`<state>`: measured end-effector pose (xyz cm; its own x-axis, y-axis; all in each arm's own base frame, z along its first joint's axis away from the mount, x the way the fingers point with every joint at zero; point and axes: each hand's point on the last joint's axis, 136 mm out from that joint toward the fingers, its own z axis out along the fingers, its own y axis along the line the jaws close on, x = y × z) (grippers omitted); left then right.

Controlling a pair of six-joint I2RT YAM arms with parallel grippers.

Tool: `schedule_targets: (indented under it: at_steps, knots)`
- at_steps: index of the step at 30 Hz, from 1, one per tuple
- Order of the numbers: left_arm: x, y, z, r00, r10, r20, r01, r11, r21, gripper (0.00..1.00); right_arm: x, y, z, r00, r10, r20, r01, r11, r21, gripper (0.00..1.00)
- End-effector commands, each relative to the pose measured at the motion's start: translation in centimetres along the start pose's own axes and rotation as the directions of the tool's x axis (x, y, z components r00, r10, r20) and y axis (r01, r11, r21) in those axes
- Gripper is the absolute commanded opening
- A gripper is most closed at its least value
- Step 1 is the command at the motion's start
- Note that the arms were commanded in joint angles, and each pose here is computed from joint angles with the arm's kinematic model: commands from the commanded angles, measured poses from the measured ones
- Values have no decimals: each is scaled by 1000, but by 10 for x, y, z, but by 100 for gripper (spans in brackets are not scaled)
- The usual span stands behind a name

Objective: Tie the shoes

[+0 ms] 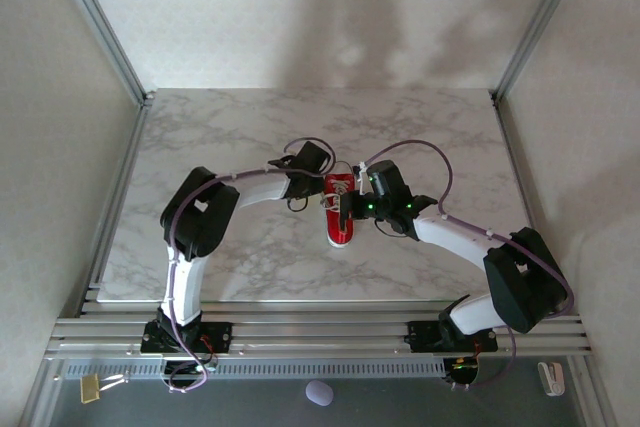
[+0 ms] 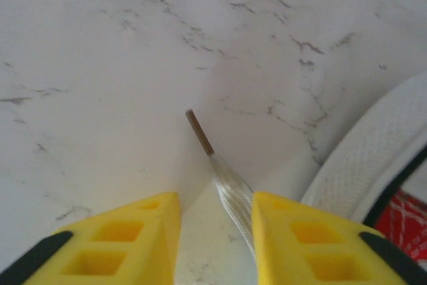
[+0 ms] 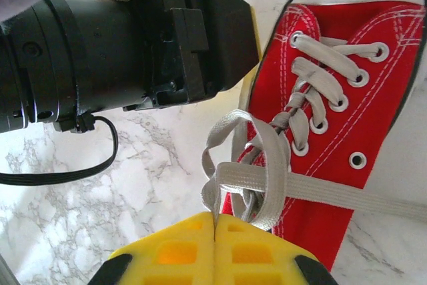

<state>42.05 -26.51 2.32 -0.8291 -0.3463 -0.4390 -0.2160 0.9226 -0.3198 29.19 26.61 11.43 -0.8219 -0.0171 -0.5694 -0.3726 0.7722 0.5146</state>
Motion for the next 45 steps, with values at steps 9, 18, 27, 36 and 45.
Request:
schedule_targets:
  at_steps: [9, 18, 27, 36, 45]
  knots:
    - [-14, 11, -42, 997, -52, 57, 49, 997, 56, 60, -13, 5, 4, 999, -38, -21, 38, 999, 5, 0]
    - [6, 23, -75, 996, -81, 39, 74, 986, 147, 32, -15, 2, 2, 999, -35, -16, 36, 999, 32, 0]
    - [76, 9, -79, 994, -42, -105, 67, 967, 245, 4, -19, 3, 1, 999, -32, -12, 33, 999, 36, 0]
    - [119, -3, -76, 983, -27, -180, 79, 956, 283, 4, -18, 2, 1, 1000, -26, -9, 26, 999, 38, 0]
    - [147, -17, -74, 974, 0, -225, 72, 948, 311, 4, -19, -1, -1, 1000, -8, 0, 8, 998, 57, 0]
